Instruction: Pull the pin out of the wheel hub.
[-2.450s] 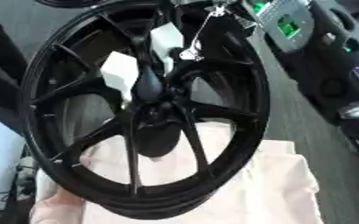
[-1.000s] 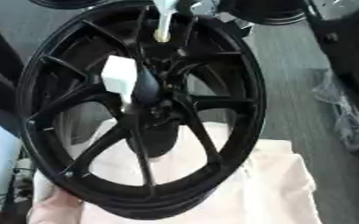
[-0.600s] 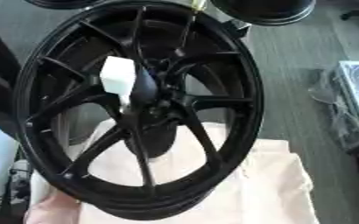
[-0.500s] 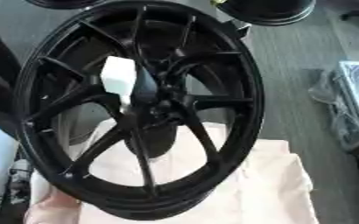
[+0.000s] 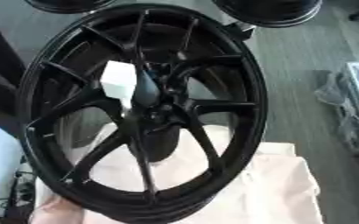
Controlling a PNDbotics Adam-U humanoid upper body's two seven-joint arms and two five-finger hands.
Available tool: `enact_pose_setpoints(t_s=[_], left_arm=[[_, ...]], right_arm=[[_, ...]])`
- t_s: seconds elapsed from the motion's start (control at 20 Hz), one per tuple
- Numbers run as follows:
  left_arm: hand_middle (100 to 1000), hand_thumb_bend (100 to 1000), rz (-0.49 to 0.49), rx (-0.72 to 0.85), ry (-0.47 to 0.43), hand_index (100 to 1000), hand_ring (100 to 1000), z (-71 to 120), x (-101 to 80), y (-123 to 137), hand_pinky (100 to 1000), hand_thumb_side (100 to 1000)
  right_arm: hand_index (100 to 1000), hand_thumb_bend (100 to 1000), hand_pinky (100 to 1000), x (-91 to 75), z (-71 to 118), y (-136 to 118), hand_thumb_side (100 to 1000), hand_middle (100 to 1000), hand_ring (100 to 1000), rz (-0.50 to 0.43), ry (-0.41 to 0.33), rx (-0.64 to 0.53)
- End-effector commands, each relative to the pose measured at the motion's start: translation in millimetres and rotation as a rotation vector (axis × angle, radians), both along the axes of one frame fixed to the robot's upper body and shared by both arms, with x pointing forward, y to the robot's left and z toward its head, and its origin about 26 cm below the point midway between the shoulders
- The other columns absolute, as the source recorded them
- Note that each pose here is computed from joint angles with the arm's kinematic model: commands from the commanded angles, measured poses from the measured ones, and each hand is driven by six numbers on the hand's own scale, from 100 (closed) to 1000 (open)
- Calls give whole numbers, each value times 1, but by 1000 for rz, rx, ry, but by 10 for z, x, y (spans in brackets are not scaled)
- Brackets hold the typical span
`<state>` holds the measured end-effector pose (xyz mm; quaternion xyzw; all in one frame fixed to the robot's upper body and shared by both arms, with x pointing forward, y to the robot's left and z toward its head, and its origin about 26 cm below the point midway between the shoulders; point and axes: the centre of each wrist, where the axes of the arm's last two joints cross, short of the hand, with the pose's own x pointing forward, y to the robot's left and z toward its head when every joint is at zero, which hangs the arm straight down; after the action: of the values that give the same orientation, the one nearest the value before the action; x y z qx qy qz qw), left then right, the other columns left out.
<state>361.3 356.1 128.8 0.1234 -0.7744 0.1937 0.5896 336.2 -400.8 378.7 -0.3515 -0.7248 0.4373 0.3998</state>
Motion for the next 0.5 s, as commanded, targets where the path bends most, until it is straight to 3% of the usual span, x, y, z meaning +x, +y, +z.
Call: enact_pose_setpoints(t_s=[0.05,0.2,0.3,0.35,0.45,0.5], left_arm=[[689,332,21,29,-49,691,738,180,-13,75,644,746],[691,333,30,29,-65,692,739,210,-18,85,644,743],[692,332,34,33,-75,692,739,226,-20,86,644,742],[692,331,34,35,-77,692,739,231,-19,83,644,743],[692,330,32,38,-80,692,739,235,-18,75,643,742],[692,330,31,40,-80,692,739,236,-17,71,643,742]], right_arm=[[432,100,684,-122,36,-217,100,377,512,-100,-73,51],[468,100,712,-79,-307,-348,100,415,543,-188,-49,114],[574,100,762,-53,-573,-410,100,505,619,-242,-24,148],[675,100,807,-41,-717,-431,100,597,706,-263,-3,158],[808,100,854,-61,-956,-474,407,743,804,-297,20,167],[865,100,873,-85,-1045,-493,667,802,839,-313,20,169]])
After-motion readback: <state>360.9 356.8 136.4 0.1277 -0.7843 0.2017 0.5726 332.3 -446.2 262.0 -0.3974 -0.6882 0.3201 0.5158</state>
